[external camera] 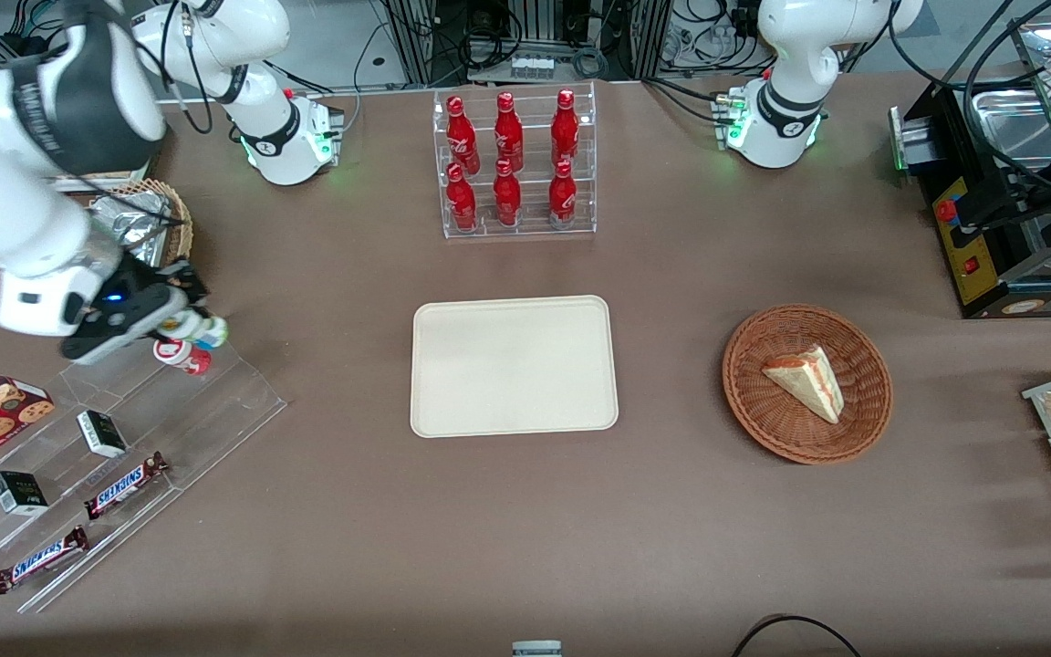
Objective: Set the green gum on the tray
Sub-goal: 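Carry the green gum tub with the right gripper over the cream tray, then lower the gum tub onto the tray and open the right gripper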
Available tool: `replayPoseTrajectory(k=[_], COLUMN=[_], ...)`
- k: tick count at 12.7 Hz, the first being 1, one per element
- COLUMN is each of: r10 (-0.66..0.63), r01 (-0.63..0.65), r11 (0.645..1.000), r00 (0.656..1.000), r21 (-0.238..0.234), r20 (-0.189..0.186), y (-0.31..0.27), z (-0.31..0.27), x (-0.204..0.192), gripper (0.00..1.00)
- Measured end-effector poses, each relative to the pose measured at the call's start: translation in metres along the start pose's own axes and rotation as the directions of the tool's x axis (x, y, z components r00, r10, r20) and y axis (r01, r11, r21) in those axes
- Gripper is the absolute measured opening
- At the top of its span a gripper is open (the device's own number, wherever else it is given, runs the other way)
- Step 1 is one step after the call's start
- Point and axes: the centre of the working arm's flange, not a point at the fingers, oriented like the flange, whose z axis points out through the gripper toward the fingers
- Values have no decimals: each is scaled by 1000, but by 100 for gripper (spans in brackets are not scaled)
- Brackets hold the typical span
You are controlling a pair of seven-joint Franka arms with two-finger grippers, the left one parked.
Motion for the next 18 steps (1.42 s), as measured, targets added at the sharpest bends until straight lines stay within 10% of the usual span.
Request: replayPoseTrajectory(k=[6, 18], r10=[246, 484], r01=[-244, -484], r11=[969, 874], r00=[968, 875], r21=[-36, -46], r20=[52, -17], y=[-170, -335], z=[59, 266], x=[99, 158], gripper=[59, 59])
